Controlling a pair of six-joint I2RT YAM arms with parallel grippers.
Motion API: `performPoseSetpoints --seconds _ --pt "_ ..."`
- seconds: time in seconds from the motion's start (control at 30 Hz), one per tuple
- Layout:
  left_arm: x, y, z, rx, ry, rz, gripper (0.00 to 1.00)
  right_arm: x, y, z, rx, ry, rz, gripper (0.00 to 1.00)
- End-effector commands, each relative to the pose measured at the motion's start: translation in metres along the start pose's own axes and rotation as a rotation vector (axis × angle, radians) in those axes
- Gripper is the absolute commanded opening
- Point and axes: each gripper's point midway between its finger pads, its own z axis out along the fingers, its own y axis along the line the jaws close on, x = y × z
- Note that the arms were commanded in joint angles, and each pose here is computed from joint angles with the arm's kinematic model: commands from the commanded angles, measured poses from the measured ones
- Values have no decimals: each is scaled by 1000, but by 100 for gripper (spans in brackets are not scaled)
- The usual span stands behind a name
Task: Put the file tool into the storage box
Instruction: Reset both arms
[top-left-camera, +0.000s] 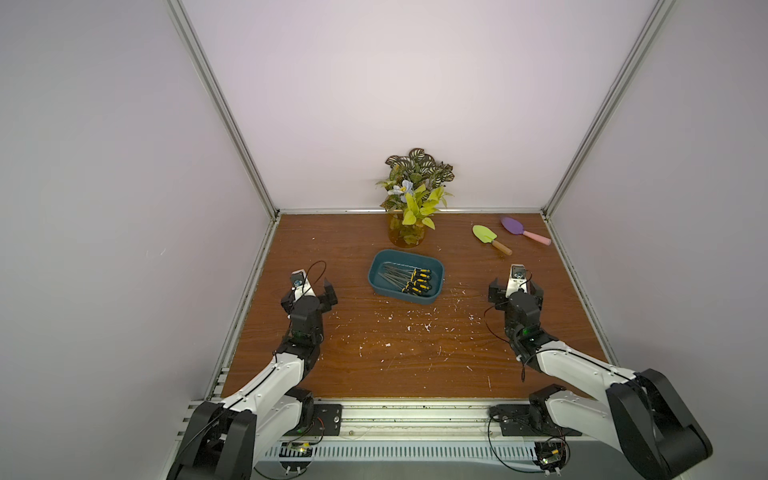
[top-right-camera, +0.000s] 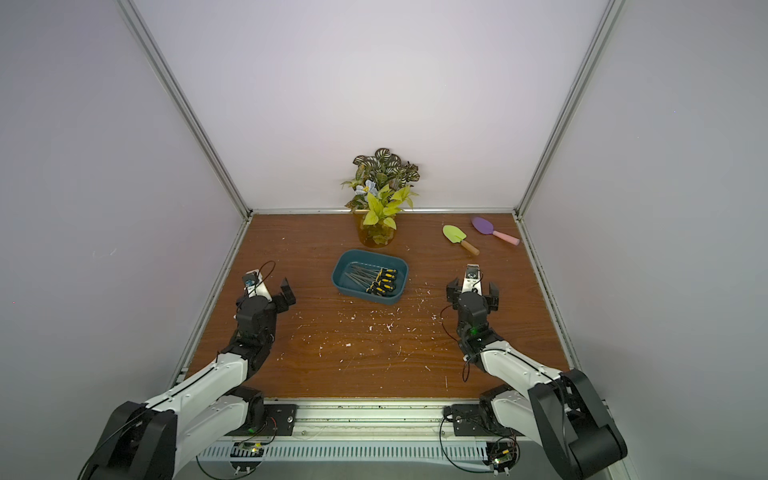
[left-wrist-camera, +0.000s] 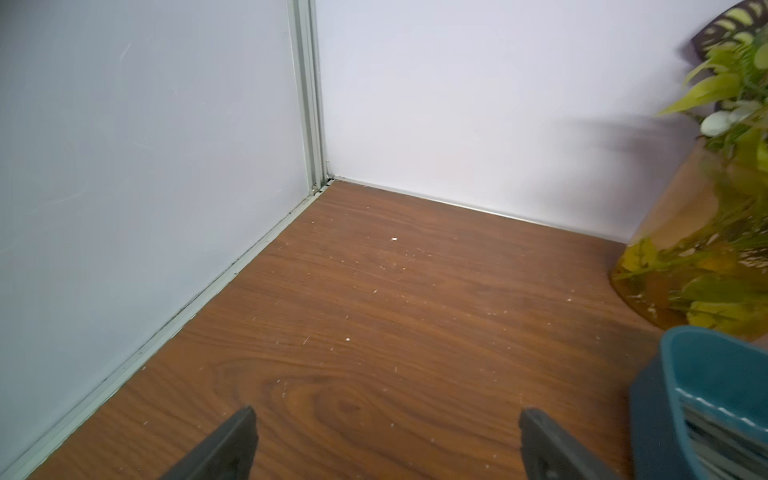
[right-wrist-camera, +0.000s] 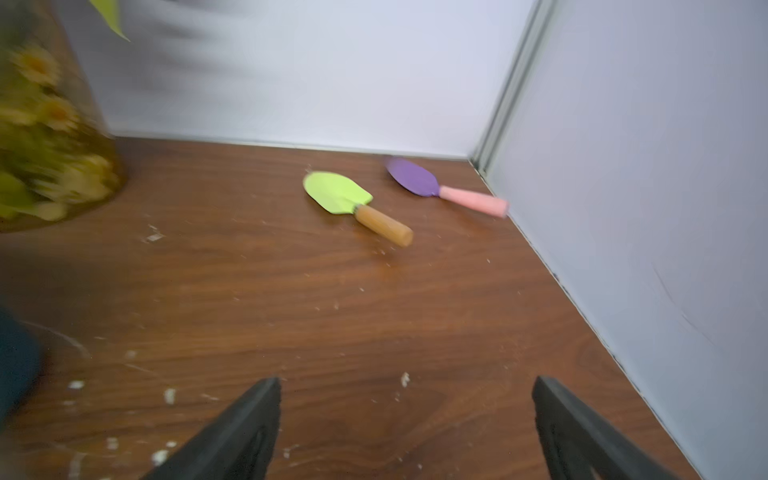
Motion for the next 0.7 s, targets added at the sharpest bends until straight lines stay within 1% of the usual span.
performPoseSetpoints --seconds 0.0,0.07,0.13,0.2,0.3,0.37,0.4,0.43,0.47,0.53,0.57,0.6,0.63,0.67 --pt "-20 23 -2 -120 -132 53 100 -28 -11 3 60 -148 103 99" --pt "-17 34 -5 -176 -153 37 100 -24 -8 6 56 -153 79 99" --pt "-16 31 -6 -147 -188 30 100 -25 -1 7 27 -173 44 99" --pt "-19 26 -3 -129 -214 31 100 -25 -8 9 78 -182 37 99" --pt "-21 17 5 -104 -225 80 100 -24 -21 7 123 -213 49 99" --pt "-16 18 5 -98 -242 82 100 -22 -30 8 93 -257 96 99" --pt "-19 17 3 -88 -282 80 100 -22 -32 9 91 -262 108 99" --pt "-22 12 4 -70 -303 102 99 -18 -31 11 80 -232 111 99" --pt "-17 1 7 -23 -278 135 100 -16 -30 15 60 -211 115 99" --pt "-9 2 16 4 -217 115 100 -14 -28 20 5 -205 135 99" --pt "-3 -1 18 25 -200 125 99 -12 -25 19 -31 -207 133 99" --pt "-4 -6 17 55 -231 146 100 -7 -21 18 -61 -206 124 99" --pt "-11 -7 12 50 -278 151 100 -10 -22 18 -56 -241 123 99" --pt "-11 -6 8 45 -281 147 100 -13 -22 17 -46 -260 119 99"
